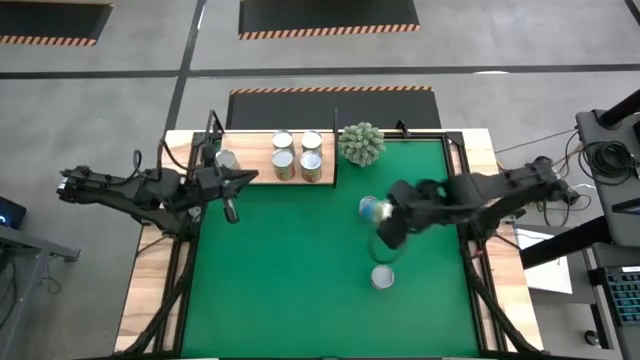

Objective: Pick and place cans onto a shelf
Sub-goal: Put the canned cherries on the shelf

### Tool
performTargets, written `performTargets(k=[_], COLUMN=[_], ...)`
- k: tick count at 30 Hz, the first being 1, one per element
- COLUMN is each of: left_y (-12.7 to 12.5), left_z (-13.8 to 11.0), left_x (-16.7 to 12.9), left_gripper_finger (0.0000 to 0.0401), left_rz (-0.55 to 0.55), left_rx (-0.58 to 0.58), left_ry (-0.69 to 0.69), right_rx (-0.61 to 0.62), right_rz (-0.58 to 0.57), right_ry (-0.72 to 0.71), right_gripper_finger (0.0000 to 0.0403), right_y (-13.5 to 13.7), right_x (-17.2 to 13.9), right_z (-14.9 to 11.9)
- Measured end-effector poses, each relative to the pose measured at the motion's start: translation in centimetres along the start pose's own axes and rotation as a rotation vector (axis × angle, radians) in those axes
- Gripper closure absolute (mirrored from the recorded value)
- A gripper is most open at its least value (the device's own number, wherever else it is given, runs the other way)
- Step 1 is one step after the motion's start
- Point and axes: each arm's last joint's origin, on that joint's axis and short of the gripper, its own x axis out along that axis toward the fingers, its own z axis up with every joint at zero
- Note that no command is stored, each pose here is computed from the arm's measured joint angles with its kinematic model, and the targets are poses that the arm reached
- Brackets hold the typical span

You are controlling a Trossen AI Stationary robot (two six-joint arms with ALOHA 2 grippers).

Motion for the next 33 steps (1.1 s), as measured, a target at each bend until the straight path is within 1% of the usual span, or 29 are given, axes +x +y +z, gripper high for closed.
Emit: performTargets(k=[6,10,16,19,20,22,24,26,29,33], left_y=[0.2,0.1,0.1,0.1,0.1,0.1,0.1,0.1,0.2,0.2], left_z=[0.1,-0.1,-0.1,-0.2,-0.3,-0.3,-0.4,-0.4,-0.4,-0.4], left_x=[-0.2,-0.2,-0.2,-0.2,-0.2,-0.3,-0.2,-0.3,-0.4,-0.4], left_gripper_finger=[0.0401,0.0401,0.0401,0.0401,0.0401,0.0401,0.0401,0.0401,0.0401,0.0401], left_rz=[0.001,0.0,0.0,-0.002,-0.003,-0.004,-0.005,-0.006,-0.004,0.0], left_rx=[-0.003,-0.001,0.001,0.005,0.009,0.012,0.013,0.011,0.009,0.011], left_ry=[-0.004,0.0,0.002,0.008,0.014,0.019,0.027,0.028,0.027,0.03], right_rx=[-0.224,-0.346,-0.46,-0.503,-0.51,-0.51,-0.536,-0.546,-0.563,-0.586], right_rz=[-0.005,-0.011,-0.016,0.052,0.077,0.131,0.141,0.153,0.146,0.203], right_ry=[-0.085,-0.14,-0.233,-0.307,-0.32,-0.378,-0.408,-0.468,-0.51,-0.55], right_gripper_finger=[0.0079,0.0078,0.0078,0.0078,0.0078,0.0078,0.0078,0.0078,0.0078,0.0078], right_y=[2.0,3.1,3.9,3.7,3.7,3.3,3.0,2.7,2.6,2.9], right_x=[2.0,3.2,5.0,6.5,7.3,7.8,8.7,9.3,10.9,12.5], right_z=[6.5,10.7,15.9,17.5,18.0,19.2,20.1,21.1,22.1,22.9])
